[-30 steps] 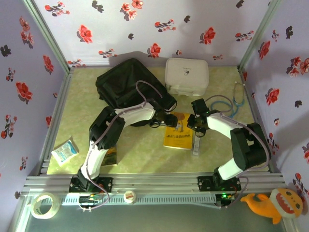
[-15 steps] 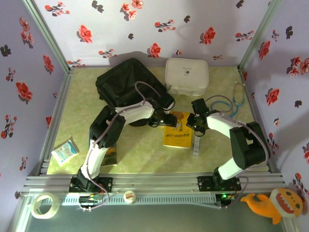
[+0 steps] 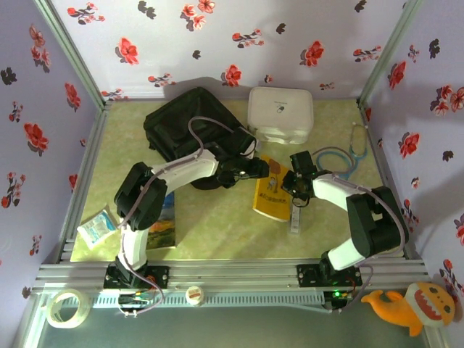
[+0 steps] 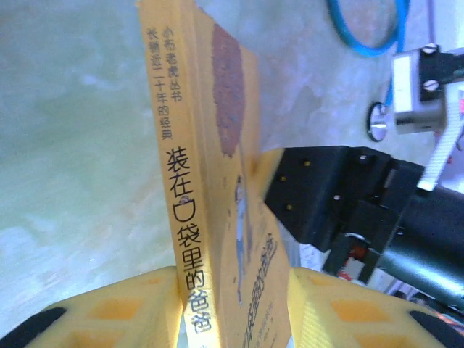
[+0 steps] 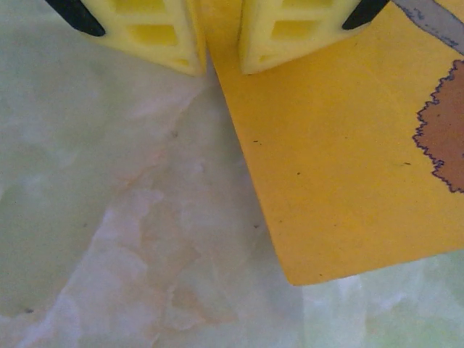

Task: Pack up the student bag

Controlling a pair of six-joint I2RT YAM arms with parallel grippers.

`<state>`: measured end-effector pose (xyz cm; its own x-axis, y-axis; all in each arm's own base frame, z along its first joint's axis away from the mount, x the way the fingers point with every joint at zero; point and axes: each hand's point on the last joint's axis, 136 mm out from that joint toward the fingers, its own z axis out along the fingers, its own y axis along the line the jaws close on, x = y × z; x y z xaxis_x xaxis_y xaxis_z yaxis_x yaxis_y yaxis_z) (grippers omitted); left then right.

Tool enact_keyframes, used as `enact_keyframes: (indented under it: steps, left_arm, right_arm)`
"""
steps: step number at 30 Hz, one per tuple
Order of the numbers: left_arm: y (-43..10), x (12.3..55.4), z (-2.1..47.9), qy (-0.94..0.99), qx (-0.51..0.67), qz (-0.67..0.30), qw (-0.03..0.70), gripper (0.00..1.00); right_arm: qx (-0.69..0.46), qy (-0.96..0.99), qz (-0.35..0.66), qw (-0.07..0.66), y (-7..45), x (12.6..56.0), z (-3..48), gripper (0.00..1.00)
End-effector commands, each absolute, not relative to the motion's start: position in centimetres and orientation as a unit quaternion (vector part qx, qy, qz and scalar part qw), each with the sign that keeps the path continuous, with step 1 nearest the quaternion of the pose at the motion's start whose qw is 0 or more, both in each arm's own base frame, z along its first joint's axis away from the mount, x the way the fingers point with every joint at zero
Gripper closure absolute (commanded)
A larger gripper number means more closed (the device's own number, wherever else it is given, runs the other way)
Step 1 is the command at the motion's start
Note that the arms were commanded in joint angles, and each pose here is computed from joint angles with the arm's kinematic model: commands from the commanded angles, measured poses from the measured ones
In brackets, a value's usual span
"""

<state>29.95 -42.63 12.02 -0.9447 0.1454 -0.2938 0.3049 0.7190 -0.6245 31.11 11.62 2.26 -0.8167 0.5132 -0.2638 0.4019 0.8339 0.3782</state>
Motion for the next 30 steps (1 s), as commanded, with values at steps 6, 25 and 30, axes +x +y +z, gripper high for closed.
enact_keyframes:
  steps: [6,25,30]
  left_arm:
    - [-44.6,28.1,11.2,0.909,0.130,-0.389,0.073,0.62]
    - [-39.5,31.3,18.8,0.884,0.138,-0.397,0.206,1.00]
    - [-35.0,32.7,22.5,0.865,0.105,-0.416,0.261,1.00]
  right_arm:
    - [0.261,0.947,0.154,0.108,12.1,28.1,-1.6,0.80]
    - [0.261,0.916,0.210,0.221,12.8,32.3,8.1,0.62]
    - [0.271,0.889,0.269,0.252,14.5,32.9,12.6,0.49]
